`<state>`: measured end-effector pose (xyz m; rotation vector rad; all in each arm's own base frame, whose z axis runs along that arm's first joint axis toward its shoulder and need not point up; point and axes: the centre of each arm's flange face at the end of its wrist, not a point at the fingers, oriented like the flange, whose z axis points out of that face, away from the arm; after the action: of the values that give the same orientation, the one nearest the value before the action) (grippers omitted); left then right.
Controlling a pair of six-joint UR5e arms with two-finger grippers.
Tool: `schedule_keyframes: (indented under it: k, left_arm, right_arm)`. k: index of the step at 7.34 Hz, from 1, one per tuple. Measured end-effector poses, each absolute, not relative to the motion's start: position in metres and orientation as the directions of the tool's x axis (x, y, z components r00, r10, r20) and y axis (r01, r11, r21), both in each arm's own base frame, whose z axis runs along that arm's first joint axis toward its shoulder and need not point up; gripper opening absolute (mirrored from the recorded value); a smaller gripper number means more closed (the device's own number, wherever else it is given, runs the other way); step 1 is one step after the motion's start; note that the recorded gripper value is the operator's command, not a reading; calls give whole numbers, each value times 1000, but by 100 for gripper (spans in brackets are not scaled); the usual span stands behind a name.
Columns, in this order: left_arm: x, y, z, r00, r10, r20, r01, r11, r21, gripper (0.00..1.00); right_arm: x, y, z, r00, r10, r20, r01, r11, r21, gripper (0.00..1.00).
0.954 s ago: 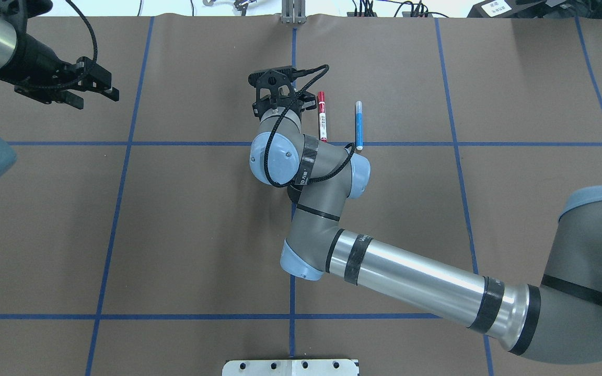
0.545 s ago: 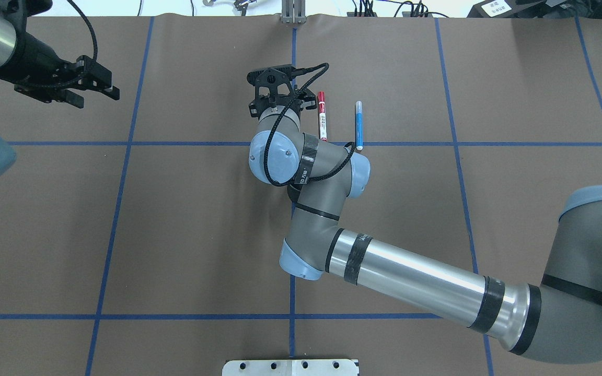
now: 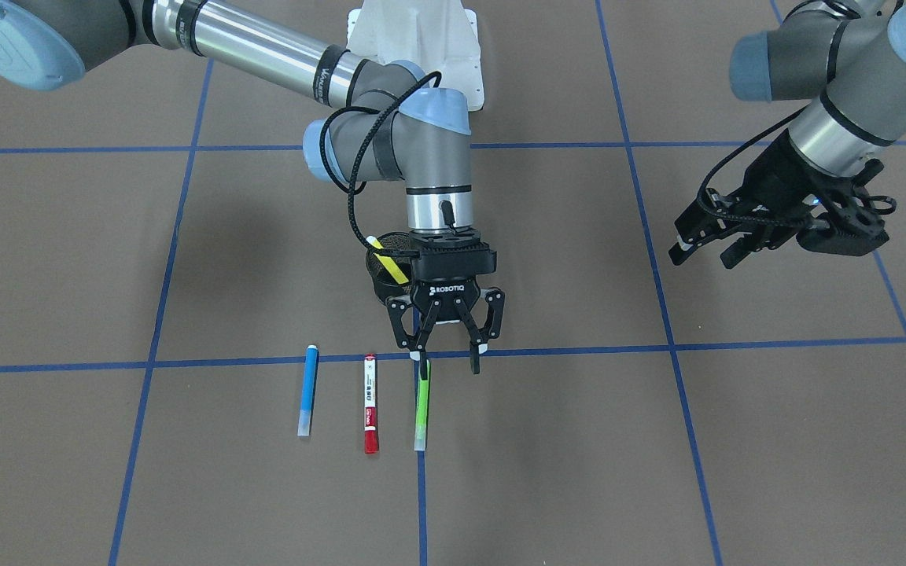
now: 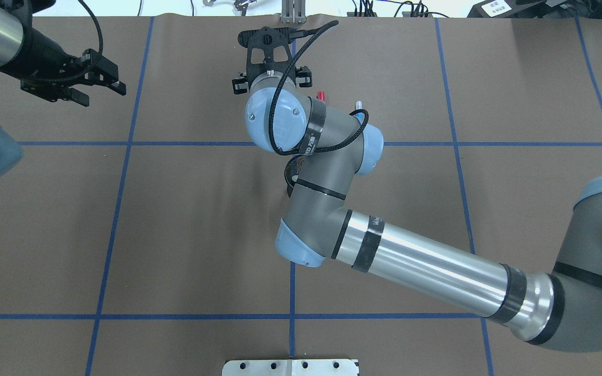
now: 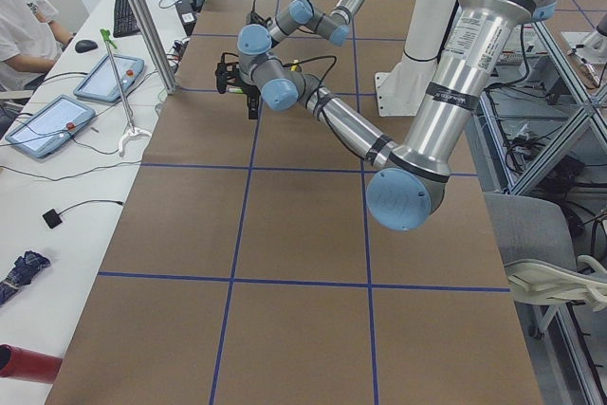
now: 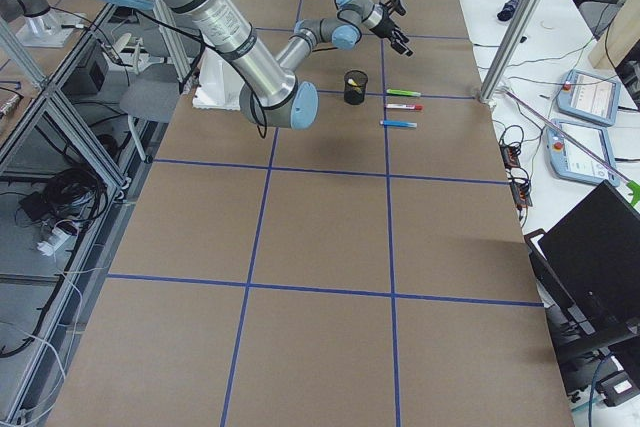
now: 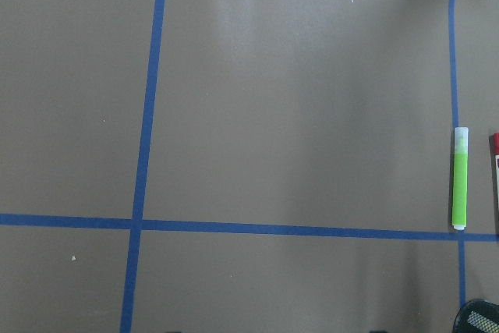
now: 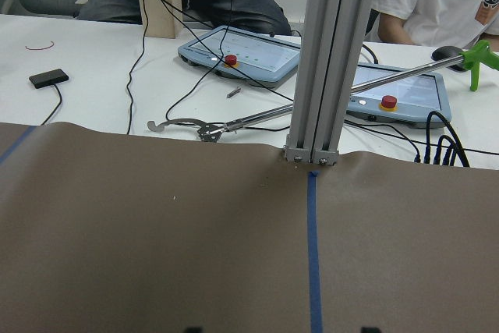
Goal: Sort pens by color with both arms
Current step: 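Withdraw the right arm while the left gripper moves toward the cup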
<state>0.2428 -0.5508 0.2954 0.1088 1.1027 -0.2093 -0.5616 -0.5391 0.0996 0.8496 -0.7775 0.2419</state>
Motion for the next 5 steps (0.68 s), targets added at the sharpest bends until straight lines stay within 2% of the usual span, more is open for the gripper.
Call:
schedule_keyframes:
  k: [1, 3, 5]
  left_arm:
    - [255, -549, 285, 417, -161, -894, 239, 969, -63, 87]
    - [310, -536, 252, 403, -280, -871, 298, 940, -165, 94]
    - [385, -512, 184, 467, -397, -790, 382, 896, -225, 99]
  right_arm:
    - [-516, -532, 112, 674, -116, 730, -469, 696, 544, 98]
    - [-409, -533, 166, 611, -115, 783, -417, 794, 442, 98]
    - [-319, -555, 235, 592, -58, 804, -354, 878, 324, 98]
